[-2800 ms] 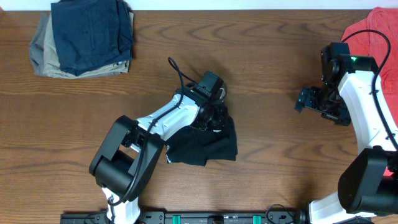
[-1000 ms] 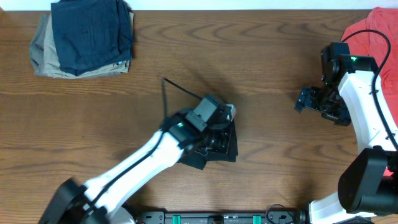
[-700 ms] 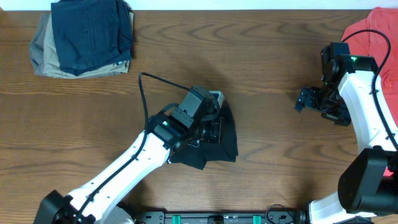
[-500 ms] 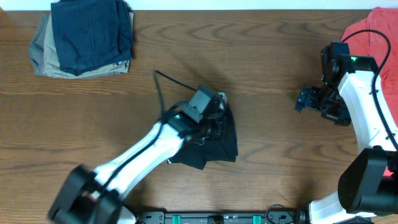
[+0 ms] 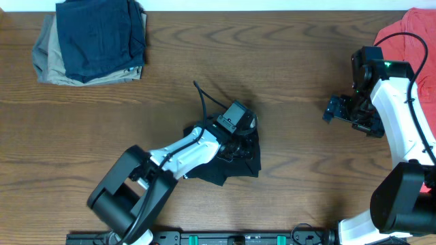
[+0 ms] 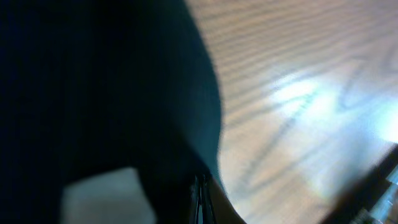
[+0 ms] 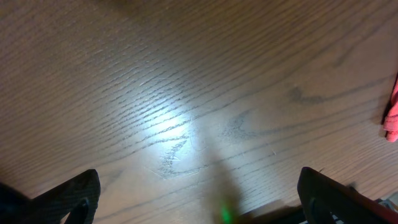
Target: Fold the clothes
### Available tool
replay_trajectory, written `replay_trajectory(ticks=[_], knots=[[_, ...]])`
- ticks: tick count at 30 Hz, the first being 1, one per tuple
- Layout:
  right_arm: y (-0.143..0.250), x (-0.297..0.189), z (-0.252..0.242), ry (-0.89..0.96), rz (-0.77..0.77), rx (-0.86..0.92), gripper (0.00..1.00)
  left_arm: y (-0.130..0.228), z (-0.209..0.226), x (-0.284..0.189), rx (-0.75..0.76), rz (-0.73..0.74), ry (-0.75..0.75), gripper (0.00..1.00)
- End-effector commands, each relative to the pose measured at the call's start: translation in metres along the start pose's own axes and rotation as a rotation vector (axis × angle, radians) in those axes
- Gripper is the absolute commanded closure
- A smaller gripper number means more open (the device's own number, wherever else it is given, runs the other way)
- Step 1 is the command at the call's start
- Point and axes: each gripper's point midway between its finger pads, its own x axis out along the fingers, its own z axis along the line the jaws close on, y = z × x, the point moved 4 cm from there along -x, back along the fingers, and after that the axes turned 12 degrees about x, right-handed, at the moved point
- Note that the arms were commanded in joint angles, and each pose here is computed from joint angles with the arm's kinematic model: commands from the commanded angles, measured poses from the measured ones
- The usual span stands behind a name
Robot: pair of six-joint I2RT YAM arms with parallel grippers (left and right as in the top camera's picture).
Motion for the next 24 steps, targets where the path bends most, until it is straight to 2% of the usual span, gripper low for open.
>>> replay_trajectory(ticks=[1,4,7,10,13,17,24], knots=[[-0.003,-0.002,0.001,0.005,-0.012,-0.012,0.01,-0.018,-0.035,-0.037,0.074,-0.095,0.096,0.94],[-0.003,-0.002,0.001,0.005,-0.012,-0.012,0.01,-0.025,-0.056,-0.072,0.177,-0.195,0.128,0.93],[-0.003,-0.002,0.001,0.004,-0.012,-0.012,0.01,-0.027,-0.065,-0.108,0.196,-0.274,0.137,0.9],[-0.003,-0.002,0.001,0.004,-0.012,-0.012,0.01,-0.022,-0.051,-0.141,0.142,-0.312,0.088,0.9],[-0.003,-0.002,0.001,0.005,-0.012,-0.012,0.01,-0.008,-0.021,-0.16,0.068,-0.282,0.003,0.9],[-0.003,-0.002,0.001,0.004,-0.012,-0.012,0.01,0.017,0.019,-0.166,-0.027,-0.175,-0.067,0.94],[-0.003,-0.002,0.001,0.004,-0.012,-0.012,0.01,0.034,0.035,-0.128,-0.032,-0.121,0.189,0.94]])
